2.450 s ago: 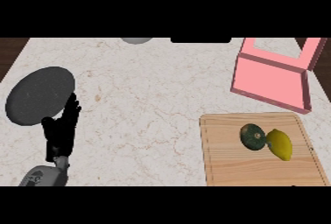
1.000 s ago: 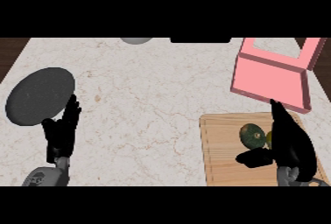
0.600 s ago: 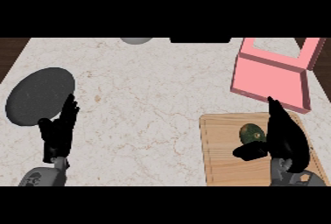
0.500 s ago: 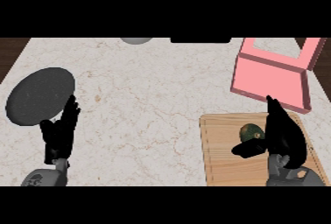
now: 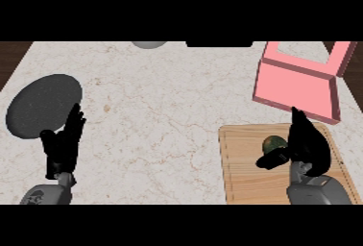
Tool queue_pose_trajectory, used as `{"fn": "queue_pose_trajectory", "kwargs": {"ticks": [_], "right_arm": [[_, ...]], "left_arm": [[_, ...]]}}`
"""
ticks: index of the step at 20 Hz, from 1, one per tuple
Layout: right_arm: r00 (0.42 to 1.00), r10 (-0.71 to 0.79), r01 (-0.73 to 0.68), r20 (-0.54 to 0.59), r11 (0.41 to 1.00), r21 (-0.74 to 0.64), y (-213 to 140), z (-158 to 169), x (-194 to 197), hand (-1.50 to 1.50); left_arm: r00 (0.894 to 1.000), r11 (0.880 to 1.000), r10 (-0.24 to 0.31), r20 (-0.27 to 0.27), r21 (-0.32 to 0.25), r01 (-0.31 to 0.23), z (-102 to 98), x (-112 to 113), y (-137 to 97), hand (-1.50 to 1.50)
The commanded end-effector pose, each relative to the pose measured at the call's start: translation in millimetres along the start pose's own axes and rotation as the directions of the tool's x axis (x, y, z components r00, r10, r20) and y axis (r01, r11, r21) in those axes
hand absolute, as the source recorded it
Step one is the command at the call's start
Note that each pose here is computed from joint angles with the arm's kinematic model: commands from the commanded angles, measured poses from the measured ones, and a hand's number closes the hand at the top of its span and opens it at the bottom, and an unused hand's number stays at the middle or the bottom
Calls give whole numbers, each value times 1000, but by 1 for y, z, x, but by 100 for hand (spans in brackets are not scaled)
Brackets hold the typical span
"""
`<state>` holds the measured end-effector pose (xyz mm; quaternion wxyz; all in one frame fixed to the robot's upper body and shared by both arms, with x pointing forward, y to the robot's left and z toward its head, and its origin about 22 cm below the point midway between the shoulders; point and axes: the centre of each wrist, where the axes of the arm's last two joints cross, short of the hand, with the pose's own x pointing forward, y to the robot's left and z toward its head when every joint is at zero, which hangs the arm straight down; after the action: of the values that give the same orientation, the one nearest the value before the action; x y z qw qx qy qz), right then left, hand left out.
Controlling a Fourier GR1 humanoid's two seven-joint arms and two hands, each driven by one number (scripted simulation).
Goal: Pick the squash from the cutting board and place it in the cardboard box
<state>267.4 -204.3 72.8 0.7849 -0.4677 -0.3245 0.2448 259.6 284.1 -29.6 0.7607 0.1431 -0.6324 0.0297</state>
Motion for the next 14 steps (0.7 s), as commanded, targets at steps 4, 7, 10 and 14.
{"fn": "queue_pose_trajectory", "kwargs": {"ticks": [4, 7, 10, 14], "right_arm": [[993, 53, -49, -109, 998, 34, 22, -4, -5, -150], [994, 35, -33, -101, 999, 25, 27, -4, 7, -150], [994, 43, -40, -104, 999, 29, 7, -26, -12, -150], [993, 43, -38, -114, 998, 48, 22, -36, -3, -150]], "left_arm": [[1000, 1000, -6, 20, -9, 6, 0, -6, 17, 0], [1000, 1000, 5, 0, -4, -5, -9, 3, -18, 0], [1000, 1000, 12, 1, -4, -12, -11, 11, -16, 0], [1000, 1000, -7, 8, -4, 7, -10, -3, -1, 0]]}}
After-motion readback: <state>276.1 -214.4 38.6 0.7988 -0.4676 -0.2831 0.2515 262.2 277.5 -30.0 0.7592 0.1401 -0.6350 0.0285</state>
